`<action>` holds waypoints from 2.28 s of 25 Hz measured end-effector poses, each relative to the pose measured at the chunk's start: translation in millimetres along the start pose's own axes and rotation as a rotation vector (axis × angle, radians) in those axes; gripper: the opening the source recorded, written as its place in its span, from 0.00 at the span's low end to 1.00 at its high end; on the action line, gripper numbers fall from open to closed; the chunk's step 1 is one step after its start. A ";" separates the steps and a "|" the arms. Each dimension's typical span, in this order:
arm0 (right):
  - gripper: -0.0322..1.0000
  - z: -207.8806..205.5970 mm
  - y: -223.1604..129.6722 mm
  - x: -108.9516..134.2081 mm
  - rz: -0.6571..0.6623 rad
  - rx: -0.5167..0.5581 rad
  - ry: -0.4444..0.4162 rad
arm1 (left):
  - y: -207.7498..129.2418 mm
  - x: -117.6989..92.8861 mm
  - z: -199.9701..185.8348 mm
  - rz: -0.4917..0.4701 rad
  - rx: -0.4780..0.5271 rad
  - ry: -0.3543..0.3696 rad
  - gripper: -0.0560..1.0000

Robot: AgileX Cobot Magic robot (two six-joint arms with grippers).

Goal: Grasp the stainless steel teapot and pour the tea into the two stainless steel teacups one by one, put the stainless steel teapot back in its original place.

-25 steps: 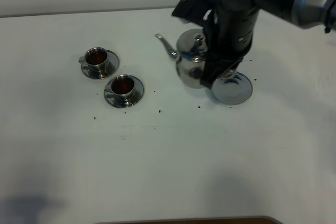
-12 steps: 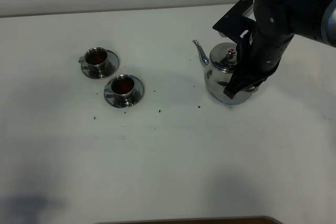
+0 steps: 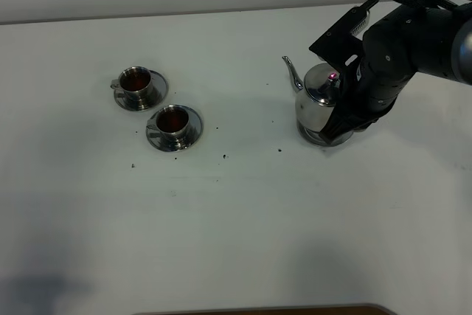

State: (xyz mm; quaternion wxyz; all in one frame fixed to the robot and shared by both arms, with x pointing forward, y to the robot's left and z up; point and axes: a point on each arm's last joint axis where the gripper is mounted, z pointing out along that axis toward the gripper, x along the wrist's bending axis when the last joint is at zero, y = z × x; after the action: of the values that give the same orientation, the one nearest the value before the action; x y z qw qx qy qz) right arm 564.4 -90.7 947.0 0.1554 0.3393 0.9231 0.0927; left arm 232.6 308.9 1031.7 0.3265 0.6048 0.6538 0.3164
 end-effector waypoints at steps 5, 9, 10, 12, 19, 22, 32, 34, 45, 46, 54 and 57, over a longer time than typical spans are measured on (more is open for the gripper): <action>0.21 10.1 -2.6 1.7 0.001 0.030 0.003 | 0.0 0.0 0.0 0.000 0.000 0.000 0.61; 0.21 12.8 -3.7 2.4 0.001 0.043 0.005 | 0.0 0.0 0.0 0.000 0.000 0.000 0.61; 0.21 14.1 -4.0 2.6 0.000 0.047 0.006 | 0.0 0.0 0.0 0.000 0.000 0.000 0.61; 0.21 16.2 -4.7 3.1 -0.001 0.053 0.008 | 0.0 0.0 0.0 0.000 0.000 0.000 0.61; 0.21 21.0 -4.2 3.1 -0.014 0.048 0.000 | 0.0 0.0 0.0 -0.001 0.000 0.000 0.61; 0.21 21.3 -4.2 3.1 -0.016 0.048 -0.001 | 0.0 0.0 0.0 -0.001 0.000 0.000 0.61; 0.21 21.3 -4.5 2.4 -0.023 0.052 -0.008 | 0.0 0.0 0.0 -0.002 0.000 0.000 0.61; 0.22 21.3 -4.6 1.5 -0.026 0.052 -0.018 | 0.0 0.0 0.0 -0.002 0.000 0.000 0.61; 0.43 22.1 -5.5 -0.8 -0.029 0.062 -0.045 | 0.0 0.0 0.0 -0.002 0.000 0.000 0.61; 0.44 22.1 -6.0 -0.8 -0.029 0.068 -0.045 | 0.0 0.0 0.0 -0.002 0.000 0.000 0.61; 0.45 7.8 -11.6 -4.3 -0.016 0.125 -0.062 | 0.0 0.0 0.0 -0.002 0.000 0.000 0.61; 0.45 -3.0 -16.1 -6.3 0.001 0.168 -0.069 | 0.0 0.0 0.0 -0.002 0.000 0.000 0.61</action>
State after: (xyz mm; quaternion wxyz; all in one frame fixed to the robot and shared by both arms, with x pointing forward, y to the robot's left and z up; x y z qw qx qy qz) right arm 558.3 -107.2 946.8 0.1581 0.3546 0.9215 0.0030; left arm 232.6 308.9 1031.7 0.3268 0.6041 0.6545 0.3161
